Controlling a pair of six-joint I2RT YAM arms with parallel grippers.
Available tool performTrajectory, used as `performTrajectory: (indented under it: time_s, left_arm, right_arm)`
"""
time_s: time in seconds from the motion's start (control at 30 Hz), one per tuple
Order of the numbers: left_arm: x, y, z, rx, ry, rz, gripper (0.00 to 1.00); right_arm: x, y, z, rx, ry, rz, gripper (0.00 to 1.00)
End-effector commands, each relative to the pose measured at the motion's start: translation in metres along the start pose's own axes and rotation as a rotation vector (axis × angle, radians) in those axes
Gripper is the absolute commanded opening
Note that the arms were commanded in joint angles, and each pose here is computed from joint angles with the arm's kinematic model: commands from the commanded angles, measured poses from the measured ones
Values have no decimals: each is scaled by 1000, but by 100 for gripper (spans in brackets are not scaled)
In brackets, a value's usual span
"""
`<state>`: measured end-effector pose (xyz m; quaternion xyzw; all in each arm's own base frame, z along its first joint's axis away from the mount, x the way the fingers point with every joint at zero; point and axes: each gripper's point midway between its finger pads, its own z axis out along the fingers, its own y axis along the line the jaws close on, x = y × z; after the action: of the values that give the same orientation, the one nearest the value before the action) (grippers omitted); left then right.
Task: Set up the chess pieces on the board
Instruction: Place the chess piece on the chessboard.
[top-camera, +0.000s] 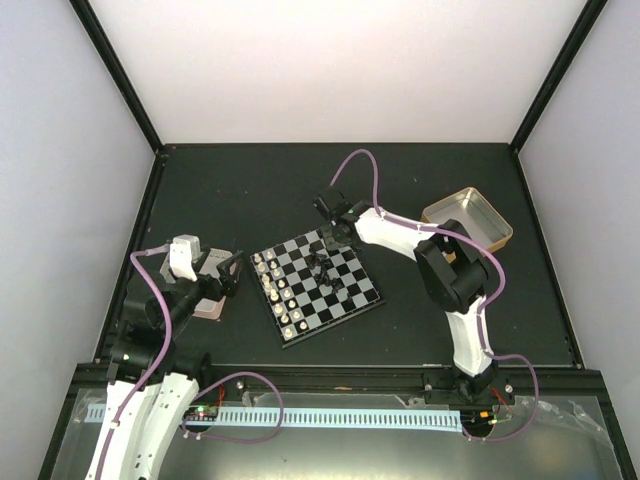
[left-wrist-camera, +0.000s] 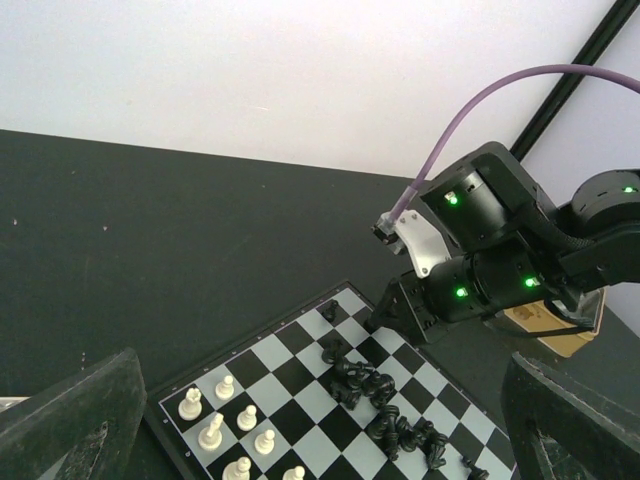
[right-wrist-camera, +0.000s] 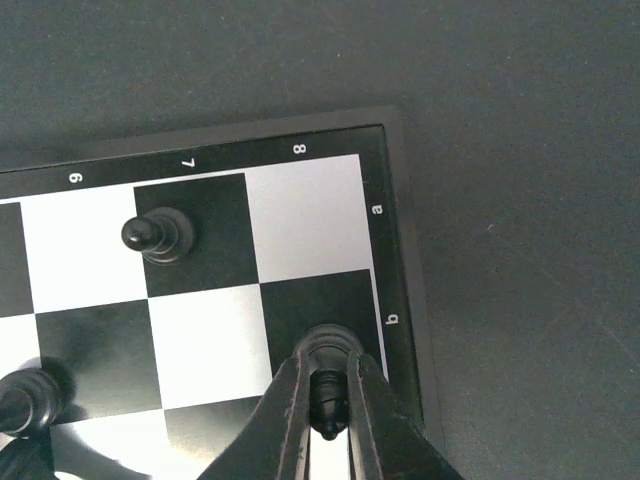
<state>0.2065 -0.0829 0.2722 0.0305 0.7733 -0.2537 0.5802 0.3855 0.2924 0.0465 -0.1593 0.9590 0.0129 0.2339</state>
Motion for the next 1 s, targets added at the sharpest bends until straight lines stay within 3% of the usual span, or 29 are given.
performTrajectory:
  time_s: [0.0,0.8,0.97]
  left_arm:
    - [1,1,1,-7,12,-6,99]
    - [3,2,3,-6,24,-9,99]
    - [3,1,3,-4,24,-9,99]
  right_arm:
    - [19,-5,1,-4,56,1,6]
    - [26,-11,-17,1,76,-25,12]
    - [20,-5,-22,-34,70,-32,27]
